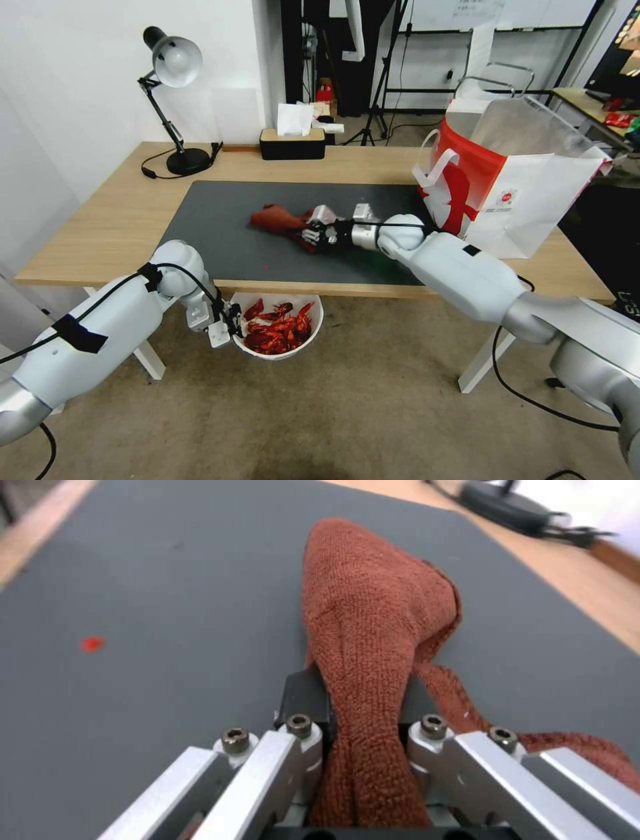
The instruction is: Sweep shrimp from table into container with towel, then put container into takeout bag.
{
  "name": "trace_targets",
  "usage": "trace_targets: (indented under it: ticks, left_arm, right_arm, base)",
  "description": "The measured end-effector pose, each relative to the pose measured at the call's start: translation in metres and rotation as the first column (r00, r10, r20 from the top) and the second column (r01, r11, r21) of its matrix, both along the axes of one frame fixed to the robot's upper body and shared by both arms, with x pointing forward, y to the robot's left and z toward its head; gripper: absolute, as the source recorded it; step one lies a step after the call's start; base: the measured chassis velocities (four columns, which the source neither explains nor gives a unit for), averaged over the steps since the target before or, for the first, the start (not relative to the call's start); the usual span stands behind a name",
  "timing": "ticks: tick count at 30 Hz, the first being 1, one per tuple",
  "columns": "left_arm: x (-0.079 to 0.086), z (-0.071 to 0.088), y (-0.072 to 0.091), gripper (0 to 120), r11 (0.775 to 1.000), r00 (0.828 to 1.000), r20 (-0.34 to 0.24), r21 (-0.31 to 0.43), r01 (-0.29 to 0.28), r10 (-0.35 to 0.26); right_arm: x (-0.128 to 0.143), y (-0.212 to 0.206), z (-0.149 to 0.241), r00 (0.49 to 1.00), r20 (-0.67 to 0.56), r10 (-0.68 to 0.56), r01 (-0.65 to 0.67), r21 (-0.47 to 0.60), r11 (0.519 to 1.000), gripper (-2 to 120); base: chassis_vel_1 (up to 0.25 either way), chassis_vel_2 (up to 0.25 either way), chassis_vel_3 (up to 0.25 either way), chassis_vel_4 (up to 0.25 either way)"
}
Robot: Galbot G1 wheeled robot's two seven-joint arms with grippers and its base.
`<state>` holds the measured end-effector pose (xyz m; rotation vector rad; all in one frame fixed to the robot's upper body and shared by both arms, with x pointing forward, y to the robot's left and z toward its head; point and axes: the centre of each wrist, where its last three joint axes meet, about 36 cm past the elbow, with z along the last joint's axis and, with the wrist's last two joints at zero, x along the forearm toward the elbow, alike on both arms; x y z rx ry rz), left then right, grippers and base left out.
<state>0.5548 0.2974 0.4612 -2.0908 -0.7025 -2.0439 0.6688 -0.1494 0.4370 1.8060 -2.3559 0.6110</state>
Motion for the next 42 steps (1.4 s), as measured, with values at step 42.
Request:
trace_targets:
  ticks: [42]
  left_arm:
    - [0.000,0.002,0.020,0,0.999,0.999,-0.002,0.008,-0.034,0.034]
  right_arm:
    - [-0.073,-0.016,0.032,0.958,-0.147,0.247,-0.225,0.150,0.963,9]
  base:
    - [0.000,0.000,0.000,0.000]
